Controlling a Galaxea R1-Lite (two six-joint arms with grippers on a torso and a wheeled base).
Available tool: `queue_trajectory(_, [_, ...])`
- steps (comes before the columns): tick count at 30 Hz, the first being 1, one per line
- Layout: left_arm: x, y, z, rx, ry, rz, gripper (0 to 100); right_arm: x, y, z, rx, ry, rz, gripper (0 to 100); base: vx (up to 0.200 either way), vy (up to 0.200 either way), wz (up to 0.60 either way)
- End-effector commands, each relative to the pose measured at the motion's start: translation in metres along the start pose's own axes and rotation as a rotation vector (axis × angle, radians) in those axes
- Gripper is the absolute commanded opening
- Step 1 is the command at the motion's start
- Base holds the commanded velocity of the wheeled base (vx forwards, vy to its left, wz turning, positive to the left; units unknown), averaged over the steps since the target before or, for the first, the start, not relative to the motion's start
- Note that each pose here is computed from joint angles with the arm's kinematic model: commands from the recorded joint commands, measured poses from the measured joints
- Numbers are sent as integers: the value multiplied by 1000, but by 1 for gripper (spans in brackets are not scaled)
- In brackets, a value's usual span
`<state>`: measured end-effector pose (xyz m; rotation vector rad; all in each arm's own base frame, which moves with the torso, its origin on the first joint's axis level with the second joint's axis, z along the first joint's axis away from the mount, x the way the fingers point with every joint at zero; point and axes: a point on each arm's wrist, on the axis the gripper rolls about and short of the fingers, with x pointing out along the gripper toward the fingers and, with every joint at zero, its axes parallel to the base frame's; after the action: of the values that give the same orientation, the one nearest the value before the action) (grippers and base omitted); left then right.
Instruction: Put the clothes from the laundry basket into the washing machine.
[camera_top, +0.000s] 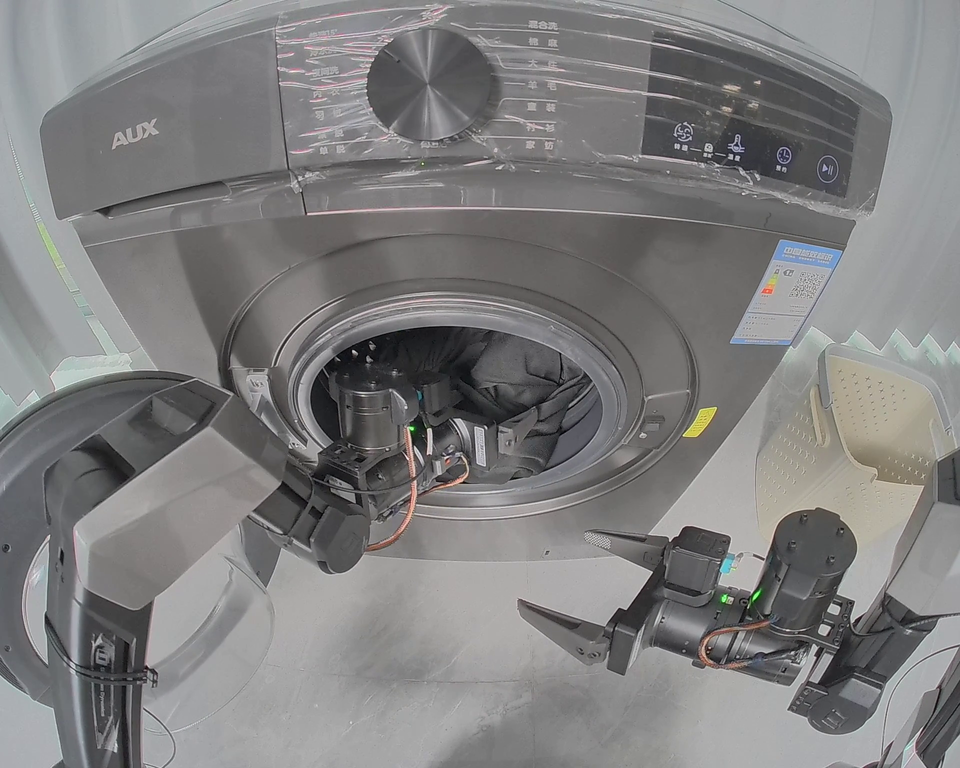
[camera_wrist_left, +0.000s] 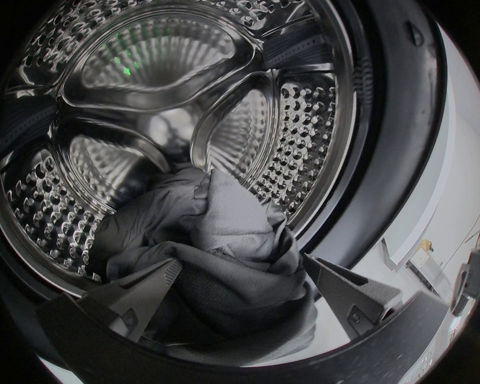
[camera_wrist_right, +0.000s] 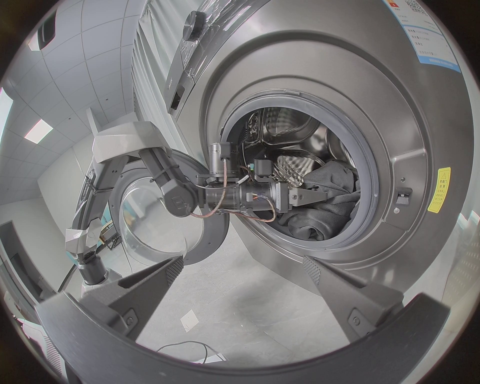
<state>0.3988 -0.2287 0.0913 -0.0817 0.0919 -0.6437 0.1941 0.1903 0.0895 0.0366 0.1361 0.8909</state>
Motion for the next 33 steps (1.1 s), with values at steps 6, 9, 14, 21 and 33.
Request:
queue_trajectory(6, [14, 3, -31, -1, 66, 5, 100, 1, 0, 2, -1, -7, 2, 100, 0, 0, 0])
queue_trajectory(9, [13, 3, -34, -1, 84, 5, 100, 1, 0, 1, -1, -8, 0, 100, 0, 0, 0])
queue_trajectory(14, [15, 4, -39, 2, 98, 9, 100, 1, 1, 1, -1, -7, 2, 100, 0, 0, 0])
queue_trajectory(21, [23, 7, -40, 32, 95, 23, 0, 2, 2, 1, -2, -7, 8, 100, 0, 0, 0])
queue_trajectory(33, [60, 39, 5, 44, -164, 212, 0, 3, 2, 3, -3, -16, 9, 100, 0, 0, 0])
